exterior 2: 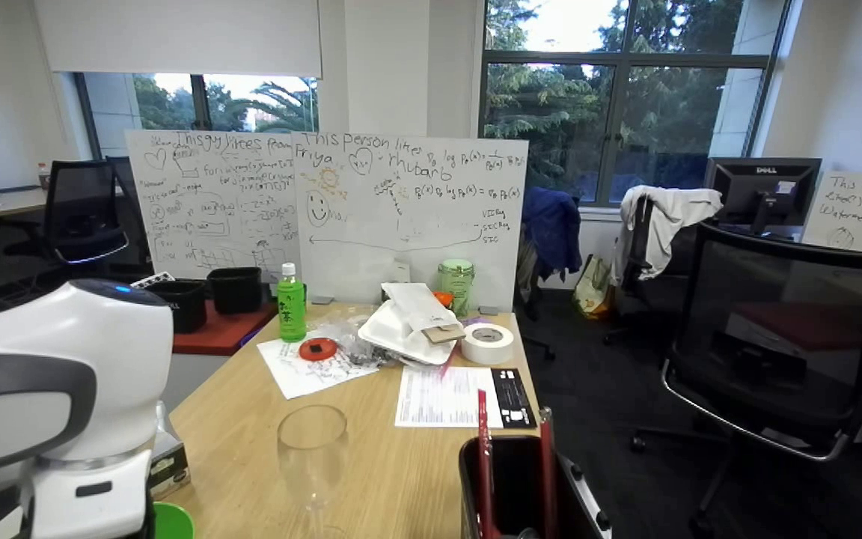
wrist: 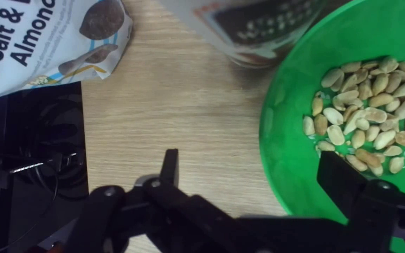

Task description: Move the green bowl slightly to the right

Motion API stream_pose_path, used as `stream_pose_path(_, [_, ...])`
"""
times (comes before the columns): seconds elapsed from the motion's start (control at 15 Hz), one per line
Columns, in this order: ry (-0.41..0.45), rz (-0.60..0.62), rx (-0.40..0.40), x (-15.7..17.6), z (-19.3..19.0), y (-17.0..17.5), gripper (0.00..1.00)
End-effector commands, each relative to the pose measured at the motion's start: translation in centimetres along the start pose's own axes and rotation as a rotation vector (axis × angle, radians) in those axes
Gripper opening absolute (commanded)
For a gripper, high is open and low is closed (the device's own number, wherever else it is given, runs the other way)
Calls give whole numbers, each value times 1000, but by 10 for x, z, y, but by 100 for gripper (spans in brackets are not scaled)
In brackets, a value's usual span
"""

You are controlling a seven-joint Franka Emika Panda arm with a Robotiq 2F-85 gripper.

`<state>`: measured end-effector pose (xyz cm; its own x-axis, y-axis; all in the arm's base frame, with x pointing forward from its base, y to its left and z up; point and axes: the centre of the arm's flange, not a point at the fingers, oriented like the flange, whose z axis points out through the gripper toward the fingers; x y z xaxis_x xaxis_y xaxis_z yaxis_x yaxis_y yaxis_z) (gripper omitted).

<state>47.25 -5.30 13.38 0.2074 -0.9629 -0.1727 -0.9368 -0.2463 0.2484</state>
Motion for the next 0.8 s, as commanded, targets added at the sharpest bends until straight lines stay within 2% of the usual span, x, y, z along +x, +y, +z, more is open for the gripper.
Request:
stream_pose_path(0.0, [0,0,0,0,0,0,100])
stream_pose_path(0.73, [33,2,-2,0,8,-6,100])
